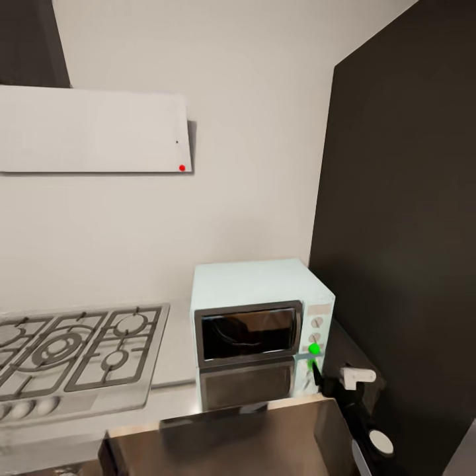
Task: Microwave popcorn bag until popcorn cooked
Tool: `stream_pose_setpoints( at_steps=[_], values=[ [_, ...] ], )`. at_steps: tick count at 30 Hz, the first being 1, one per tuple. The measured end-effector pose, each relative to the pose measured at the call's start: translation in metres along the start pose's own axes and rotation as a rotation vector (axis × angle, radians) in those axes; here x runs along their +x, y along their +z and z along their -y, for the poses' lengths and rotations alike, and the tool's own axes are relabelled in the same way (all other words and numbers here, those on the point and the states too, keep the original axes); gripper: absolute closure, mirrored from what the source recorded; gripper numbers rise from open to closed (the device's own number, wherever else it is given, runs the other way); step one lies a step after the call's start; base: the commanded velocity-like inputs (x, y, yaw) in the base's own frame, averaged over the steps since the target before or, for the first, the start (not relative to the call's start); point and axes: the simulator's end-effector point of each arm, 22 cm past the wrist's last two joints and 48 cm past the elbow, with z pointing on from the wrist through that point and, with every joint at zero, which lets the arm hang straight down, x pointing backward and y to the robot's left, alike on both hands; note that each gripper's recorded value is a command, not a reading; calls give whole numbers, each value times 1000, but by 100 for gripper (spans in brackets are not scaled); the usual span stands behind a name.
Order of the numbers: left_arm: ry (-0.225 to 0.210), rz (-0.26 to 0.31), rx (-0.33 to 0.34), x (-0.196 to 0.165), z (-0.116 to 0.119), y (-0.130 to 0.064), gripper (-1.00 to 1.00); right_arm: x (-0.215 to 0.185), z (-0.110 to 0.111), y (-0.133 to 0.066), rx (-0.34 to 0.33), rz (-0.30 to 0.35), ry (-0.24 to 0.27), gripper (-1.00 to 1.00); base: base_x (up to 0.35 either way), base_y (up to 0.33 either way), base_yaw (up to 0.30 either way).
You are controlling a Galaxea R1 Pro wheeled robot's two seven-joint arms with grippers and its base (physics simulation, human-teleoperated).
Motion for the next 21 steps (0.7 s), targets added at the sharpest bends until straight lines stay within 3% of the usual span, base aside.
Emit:
stream_pose_setpoints(
  at_steps=[5,17,19,20,21],
  values=[
    [0,0,3,0,2,0,-100,-17,-1,-1,-3,75,-6,-100,-336,0,0],
    [1,0,4,0,3,0,-100,-14,-3,-1,-6,72,-6,-100,-336,0,0],
    [1,0,4,0,3,0,-100,5,-2,-2,-5,30,-4,-100,-169,0,0],
    [-4,7,10,-1,8,0,-100,16,22,-20,19,168,-44,-100,0,0,0],
    [-5,4,11,-2,8,0,-100,84,25,-36,23,37,-39,-100,0,0,0]
  ],
)
